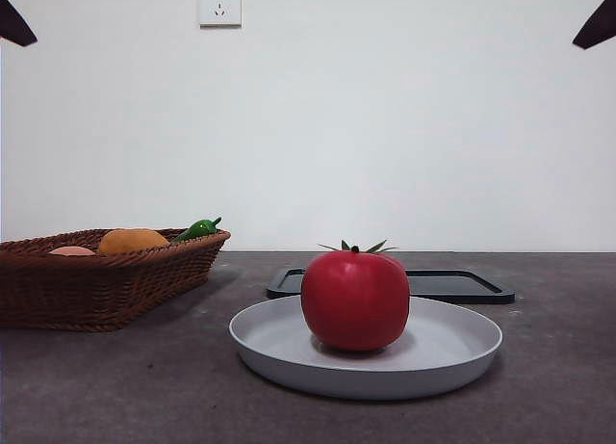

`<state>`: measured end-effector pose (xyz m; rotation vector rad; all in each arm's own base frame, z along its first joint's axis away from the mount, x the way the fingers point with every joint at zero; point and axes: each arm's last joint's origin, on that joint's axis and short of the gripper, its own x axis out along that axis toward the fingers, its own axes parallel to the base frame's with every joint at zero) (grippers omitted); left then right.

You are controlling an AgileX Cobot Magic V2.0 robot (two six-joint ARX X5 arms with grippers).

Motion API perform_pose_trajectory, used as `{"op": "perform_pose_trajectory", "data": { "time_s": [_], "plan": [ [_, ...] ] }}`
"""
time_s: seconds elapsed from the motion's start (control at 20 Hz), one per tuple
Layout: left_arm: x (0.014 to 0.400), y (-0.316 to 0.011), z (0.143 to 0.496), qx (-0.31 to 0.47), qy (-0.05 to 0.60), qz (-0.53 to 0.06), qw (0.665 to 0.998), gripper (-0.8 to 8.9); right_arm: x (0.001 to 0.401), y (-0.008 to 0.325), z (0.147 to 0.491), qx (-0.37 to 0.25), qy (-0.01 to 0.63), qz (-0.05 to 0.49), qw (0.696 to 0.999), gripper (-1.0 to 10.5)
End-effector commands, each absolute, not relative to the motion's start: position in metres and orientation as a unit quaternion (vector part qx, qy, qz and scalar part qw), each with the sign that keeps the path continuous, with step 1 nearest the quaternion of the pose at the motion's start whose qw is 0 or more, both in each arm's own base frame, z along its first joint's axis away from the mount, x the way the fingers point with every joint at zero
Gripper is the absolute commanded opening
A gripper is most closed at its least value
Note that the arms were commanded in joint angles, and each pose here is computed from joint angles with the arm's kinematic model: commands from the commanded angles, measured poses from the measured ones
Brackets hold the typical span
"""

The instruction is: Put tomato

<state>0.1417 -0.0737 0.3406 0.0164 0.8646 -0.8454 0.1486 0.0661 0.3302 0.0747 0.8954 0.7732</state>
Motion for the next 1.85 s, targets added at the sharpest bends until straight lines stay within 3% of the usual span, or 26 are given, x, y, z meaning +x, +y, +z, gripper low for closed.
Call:
{"op": "perform_pose_trajectory", "data": {
  "time_s": [0.05, 0.35, 0.8, 1.4, 1.85],
  "plan": [
    [0.141, -0.074, 0.347, 0.010, 0.391, -0.406, 0.826, 5.60, 0.154, 0.072, 0.332, 0.027, 0.420, 0.376, 0.826, 3.9],
    [0.141, -0.074, 0.347, 0.010, 0.390, -0.406, 0.827, 5.60, 0.172, 0.101, 0.325, 0.003, 0.403, 0.421, 0.813, 3.9],
    [0.141, -0.074, 0.347, 0.010, 0.390, -0.406, 0.827, 5.60, 0.203, 0.144, 0.294, -0.038, 0.429, 0.423, 0.797, 4.1],
    [0.141, -0.074, 0.347, 0.010, 0.389, -0.406, 0.827, 5.60, 0.234, 0.190, 0.238, -0.101, 0.461, 0.381, 0.795, 4.9],
    [0.142, -0.074, 0.347, 0.010, 0.389, -0.406, 0.827, 5.59, 0.249, 0.207, 0.207, -0.106, 0.473, 0.370, 0.792, 5.3]
  ]
}}
